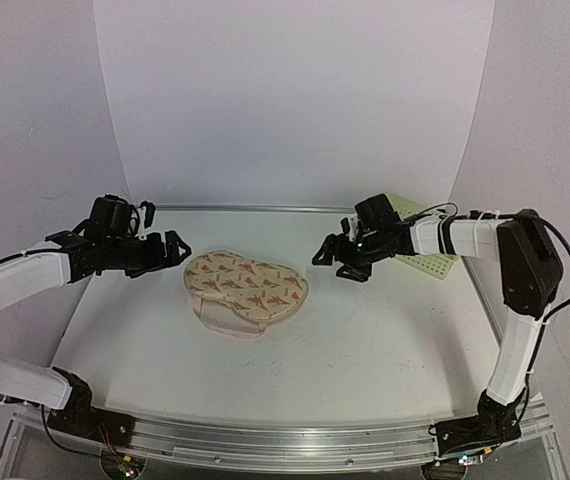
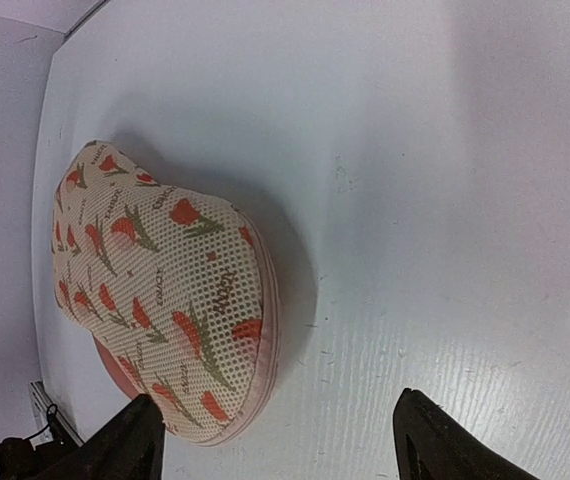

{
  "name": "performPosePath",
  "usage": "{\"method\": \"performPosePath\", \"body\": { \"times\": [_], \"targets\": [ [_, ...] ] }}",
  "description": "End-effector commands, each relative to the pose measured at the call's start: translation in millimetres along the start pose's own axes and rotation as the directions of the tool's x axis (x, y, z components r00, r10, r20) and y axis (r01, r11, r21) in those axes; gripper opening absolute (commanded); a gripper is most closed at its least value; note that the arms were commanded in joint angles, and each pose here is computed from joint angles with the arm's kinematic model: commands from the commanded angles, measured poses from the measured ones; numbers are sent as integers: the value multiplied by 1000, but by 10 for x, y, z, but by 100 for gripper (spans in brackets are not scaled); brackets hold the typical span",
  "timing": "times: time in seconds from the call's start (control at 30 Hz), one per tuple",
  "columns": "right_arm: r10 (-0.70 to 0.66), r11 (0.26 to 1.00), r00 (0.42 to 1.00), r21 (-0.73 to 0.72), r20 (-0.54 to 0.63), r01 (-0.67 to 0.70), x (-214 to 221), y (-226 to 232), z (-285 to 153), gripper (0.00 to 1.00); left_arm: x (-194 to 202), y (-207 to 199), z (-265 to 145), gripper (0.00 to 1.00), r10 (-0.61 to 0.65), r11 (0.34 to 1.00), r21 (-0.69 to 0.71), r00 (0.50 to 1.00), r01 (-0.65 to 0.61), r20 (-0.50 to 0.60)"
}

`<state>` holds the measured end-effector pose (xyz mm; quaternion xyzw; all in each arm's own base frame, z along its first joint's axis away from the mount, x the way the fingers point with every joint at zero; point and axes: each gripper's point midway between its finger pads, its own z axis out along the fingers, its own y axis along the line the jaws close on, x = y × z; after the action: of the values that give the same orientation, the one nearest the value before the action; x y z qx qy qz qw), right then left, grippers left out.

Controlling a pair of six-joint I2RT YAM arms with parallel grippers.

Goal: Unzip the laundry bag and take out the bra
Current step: Pick up the laundry bag from the center of the board.

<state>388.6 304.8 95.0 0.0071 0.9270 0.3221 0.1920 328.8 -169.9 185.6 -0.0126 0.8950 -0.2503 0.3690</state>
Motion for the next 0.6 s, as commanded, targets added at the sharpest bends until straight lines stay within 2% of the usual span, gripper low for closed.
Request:
{"method": "performPosePath", "body": {
  "times": [0.0, 0.27, 0.57],
  "targets": [
    [-4, 991, 999, -131, 34, 9, -220, 370, 32, 79, 76, -83, 27, 97, -77, 994, 71, 997, 78, -19],
    [-4, 986, 1000, -169, -26, 0, -155, 477, 335, 79, 379, -5, 167, 97, -192, 976, 83, 976, 200, -98],
    [13, 982, 996, -186, -84, -28, -90, 529, 679, 75, 722, 8, 305, 97, -303, 937, 111, 930, 330, -210]
  ]
}}
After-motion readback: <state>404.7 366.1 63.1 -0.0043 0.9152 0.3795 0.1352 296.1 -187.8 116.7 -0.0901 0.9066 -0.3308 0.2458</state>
